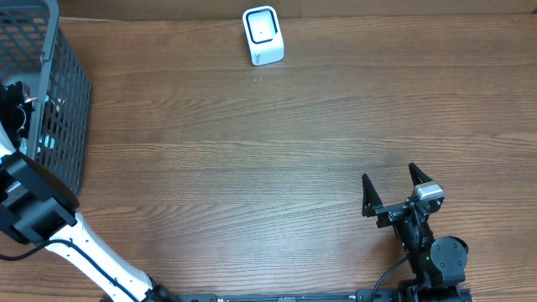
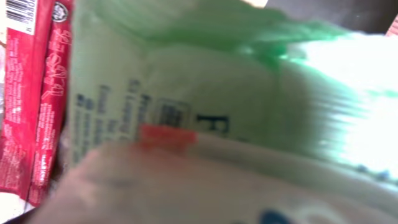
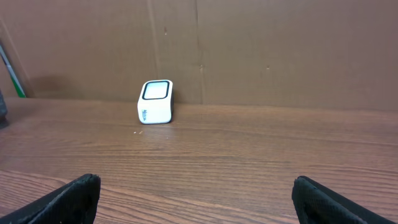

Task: Scan the item barcode
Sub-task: 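Grasp the green-and-orange Kleenex tissue pack with the left gripper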

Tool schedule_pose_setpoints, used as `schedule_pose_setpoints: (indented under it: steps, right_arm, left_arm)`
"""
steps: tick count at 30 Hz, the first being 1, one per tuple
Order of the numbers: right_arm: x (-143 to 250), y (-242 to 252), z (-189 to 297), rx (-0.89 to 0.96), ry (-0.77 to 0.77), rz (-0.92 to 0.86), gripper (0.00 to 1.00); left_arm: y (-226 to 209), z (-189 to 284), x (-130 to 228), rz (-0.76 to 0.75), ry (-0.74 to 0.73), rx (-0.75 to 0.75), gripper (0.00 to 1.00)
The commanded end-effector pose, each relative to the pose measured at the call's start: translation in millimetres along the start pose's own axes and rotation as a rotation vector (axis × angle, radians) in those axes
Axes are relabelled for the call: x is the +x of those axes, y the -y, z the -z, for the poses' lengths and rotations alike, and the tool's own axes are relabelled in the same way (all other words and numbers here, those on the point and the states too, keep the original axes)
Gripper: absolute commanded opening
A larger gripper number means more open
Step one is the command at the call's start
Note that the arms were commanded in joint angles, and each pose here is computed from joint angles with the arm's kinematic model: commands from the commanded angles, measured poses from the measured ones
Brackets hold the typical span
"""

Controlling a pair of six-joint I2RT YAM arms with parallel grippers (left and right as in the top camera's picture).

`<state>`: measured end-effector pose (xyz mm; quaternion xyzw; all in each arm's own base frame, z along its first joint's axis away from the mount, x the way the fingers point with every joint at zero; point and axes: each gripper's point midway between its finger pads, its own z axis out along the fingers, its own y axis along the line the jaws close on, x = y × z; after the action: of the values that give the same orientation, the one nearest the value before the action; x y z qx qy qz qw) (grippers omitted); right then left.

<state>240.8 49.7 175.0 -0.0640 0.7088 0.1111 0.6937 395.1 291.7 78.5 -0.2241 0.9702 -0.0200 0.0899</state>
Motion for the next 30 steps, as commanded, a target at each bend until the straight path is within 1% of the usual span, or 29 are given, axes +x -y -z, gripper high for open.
schedule_pose_setpoints:
  steps: [1, 3, 5, 8, 14, 19, 21, 23, 30]
  right_arm:
    - [3, 2, 0, 0.009, 0.001, -0.003, 1.0]
    - [3, 2, 0, 0.009, 0.001, -0.003, 1.0]
    - [3, 2, 0, 0.009, 0.001, -0.003, 1.0]
    - [3, 2, 0, 0.009, 0.001, -0.003, 1.0]
    - [3, 2, 0, 0.009, 0.001, -0.003, 1.0]
    - [3, 2, 0, 0.009, 0.001, -0.003, 1.0]
    - [3, 2, 0, 0.009, 0.001, -0.003, 1.0]
    - [3, 2, 0, 0.009, 0.001, -0.003, 1.0]
    - [3, 2, 0, 0.009, 0.001, -0.003, 1.0]
  left_arm:
    - [3, -4, 1, -0.011, -0.012, 0.014, 0.78]
    - [3, -4, 2, -0.011, -0.016, 0.015, 0.67]
    - [3, -4, 2, -0.011, -0.016, 0.015, 0.62]
    - [3, -4, 2, -0.01, -0.016, 0.015, 0.62]
    - [4, -4, 2, 0.047, -0.018, 0.022, 0.61]
    - [4, 4, -1, 0.058, -0.008, 0.02, 0.56]
    - [4, 11, -3, 0.06, 0.002, 0.018, 0.5]
    - [5, 22, -8, 0.063, 0.024, 0.015, 0.48]
    - [8, 74, -23, 0.087, 0.138, -0.004, 0.44]
